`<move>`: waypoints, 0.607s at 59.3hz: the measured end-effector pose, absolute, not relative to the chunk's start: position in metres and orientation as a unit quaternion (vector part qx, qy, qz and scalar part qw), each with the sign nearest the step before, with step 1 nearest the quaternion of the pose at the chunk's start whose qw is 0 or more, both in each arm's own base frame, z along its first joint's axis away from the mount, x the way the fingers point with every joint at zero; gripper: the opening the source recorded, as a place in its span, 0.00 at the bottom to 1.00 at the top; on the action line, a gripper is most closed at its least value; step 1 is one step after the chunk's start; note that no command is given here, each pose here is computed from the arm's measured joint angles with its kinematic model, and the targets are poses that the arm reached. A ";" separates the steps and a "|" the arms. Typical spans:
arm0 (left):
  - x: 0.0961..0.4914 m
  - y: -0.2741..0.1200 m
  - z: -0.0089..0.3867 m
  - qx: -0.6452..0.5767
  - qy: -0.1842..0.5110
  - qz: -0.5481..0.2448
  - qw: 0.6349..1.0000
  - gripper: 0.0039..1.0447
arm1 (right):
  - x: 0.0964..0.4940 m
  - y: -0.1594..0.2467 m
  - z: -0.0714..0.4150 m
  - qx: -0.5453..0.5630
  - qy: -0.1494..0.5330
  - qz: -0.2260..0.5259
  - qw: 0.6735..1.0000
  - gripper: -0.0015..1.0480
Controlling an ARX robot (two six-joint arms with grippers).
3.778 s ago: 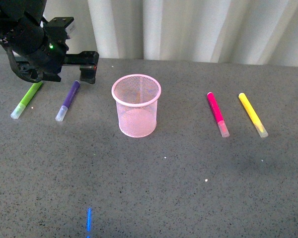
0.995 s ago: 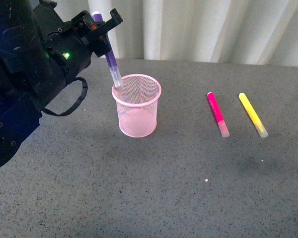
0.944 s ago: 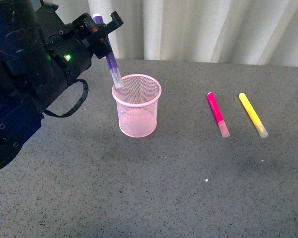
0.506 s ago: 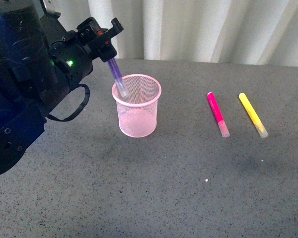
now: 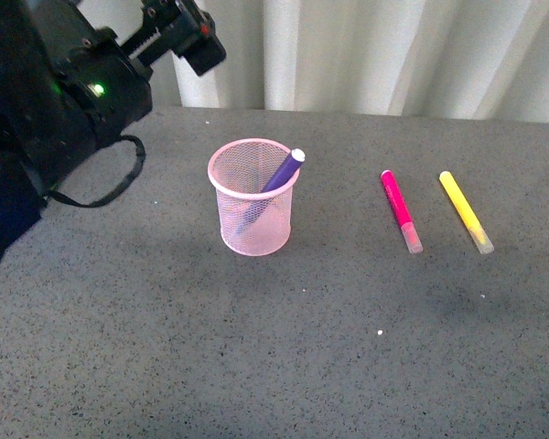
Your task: Insert purple and pink pens into pink cup
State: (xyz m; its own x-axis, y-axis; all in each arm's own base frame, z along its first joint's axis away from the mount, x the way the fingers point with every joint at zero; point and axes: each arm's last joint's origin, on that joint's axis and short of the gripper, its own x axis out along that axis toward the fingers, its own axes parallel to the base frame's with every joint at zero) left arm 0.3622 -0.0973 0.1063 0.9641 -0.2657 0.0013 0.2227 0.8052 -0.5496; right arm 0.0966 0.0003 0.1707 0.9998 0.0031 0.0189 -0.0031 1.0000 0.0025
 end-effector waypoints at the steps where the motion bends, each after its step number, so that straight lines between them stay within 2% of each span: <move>1: 0.361 -0.095 0.110 -0.284 0.043 -0.134 0.949 0.94 | 0.097 0.000 0.171 0.001 -0.009 0.002 1.000 0.93; 15: 0.330 -0.053 0.143 -0.261 0.095 -0.171 0.945 0.94 | 0.097 0.000 0.171 0.001 -0.009 0.002 1.000 0.93; 30: 0.260 0.011 0.157 -0.231 0.158 -0.172 0.945 0.94 | 0.097 0.000 0.171 0.001 -0.009 0.002 1.000 0.93; 36: 0.232 0.023 0.158 -0.227 0.173 -0.172 0.943 0.94 | 0.097 0.000 0.171 0.001 -0.009 0.002 1.000 0.93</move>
